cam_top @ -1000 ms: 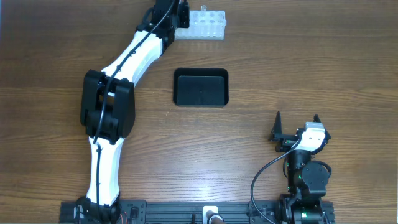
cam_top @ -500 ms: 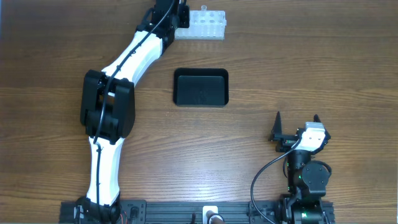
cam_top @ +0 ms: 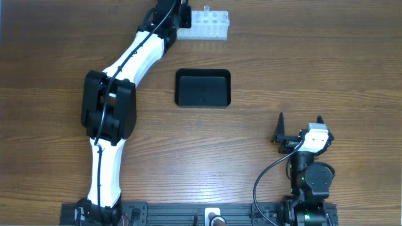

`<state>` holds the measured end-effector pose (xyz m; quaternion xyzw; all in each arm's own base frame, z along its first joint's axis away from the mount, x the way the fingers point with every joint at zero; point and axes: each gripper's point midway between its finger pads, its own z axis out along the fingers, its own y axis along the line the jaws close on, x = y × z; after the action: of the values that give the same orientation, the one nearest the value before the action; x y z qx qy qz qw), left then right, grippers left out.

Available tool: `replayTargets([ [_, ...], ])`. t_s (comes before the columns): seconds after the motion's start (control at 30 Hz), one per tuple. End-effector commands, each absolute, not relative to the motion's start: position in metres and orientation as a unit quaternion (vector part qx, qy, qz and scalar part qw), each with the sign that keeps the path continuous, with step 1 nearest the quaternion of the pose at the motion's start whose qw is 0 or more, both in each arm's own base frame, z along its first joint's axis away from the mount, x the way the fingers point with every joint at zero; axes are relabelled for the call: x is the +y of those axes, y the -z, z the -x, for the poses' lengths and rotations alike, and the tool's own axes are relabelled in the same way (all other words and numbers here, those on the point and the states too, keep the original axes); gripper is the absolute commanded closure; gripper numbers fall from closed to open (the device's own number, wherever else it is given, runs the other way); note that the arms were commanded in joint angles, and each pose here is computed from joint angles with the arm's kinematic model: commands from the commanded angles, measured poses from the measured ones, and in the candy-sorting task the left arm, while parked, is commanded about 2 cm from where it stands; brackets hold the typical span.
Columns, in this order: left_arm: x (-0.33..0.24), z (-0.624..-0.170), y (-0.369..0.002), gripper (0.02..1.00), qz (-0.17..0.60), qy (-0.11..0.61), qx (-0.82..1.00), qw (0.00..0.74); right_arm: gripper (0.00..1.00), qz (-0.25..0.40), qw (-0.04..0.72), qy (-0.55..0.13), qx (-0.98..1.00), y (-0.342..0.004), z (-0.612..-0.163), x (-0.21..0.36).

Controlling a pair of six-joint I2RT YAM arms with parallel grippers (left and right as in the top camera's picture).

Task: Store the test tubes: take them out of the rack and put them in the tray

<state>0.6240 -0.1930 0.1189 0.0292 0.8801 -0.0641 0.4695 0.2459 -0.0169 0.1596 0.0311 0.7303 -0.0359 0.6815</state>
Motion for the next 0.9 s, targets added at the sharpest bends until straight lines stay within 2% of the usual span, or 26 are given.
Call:
replayTargets([
  [0.03, -0.198, -0.627, -0.123, 0.875, -0.03, 0.064, 0.876, 0.477, 0.007, -0.033, 0.681, 0.036, 0.73, -0.158, -0.246, -0.018],
  [0.1, -0.2, -0.627, -0.128, 0.875, -0.033, 0.065, 0.874, 0.48, 0.007, -0.034, 0.681, 0.036, 0.73, -0.158, -0.246, -0.018],
  [0.23, -0.202, -0.617, -0.175, 0.879, -0.045, 0.056, 0.861, 0.503, 0.007, -0.034, 0.681, 0.036, 0.73, -0.158, -0.246, -0.018],
  [0.33, -0.2, -0.606, -0.226, 0.875, -0.055, 0.039, 0.843, 0.534, 0.009, -0.033, 0.681, 0.036, 0.73, -0.158, -0.246, -0.018],
  [0.5, -0.197, -0.572, -0.337, 0.871, -0.072, 0.034, 0.791, 0.606, 0.007, -0.033, 0.681, 0.036, 0.73, -0.158, -0.246, -0.018],
  [0.6, -0.195, -0.544, -0.383, 0.873, -0.074, 0.044, 0.776, 0.625, 0.009, -0.034, 0.681, 0.036, 0.73, -0.158, -0.246, -0.018],
  [0.67, -0.196, -0.524, -0.396, 0.873, -0.081, 0.049, 0.78, 0.619, 0.007, -0.033, 0.681, 0.036, 0.73, -0.158, -0.246, -0.018],
  [0.73, -0.2, -0.503, -0.392, 0.871, -0.09, 0.052, 0.798, 0.593, 0.007, -0.034, 0.681, 0.036, 0.73, -0.158, -0.246, -0.018],
  [0.9, -0.21, -0.459, -0.331, 0.871, -0.068, 0.058, 0.877, 0.472, 0.009, -0.033, 0.681, 0.036, 0.73, -0.158, -0.246, -0.018],
])
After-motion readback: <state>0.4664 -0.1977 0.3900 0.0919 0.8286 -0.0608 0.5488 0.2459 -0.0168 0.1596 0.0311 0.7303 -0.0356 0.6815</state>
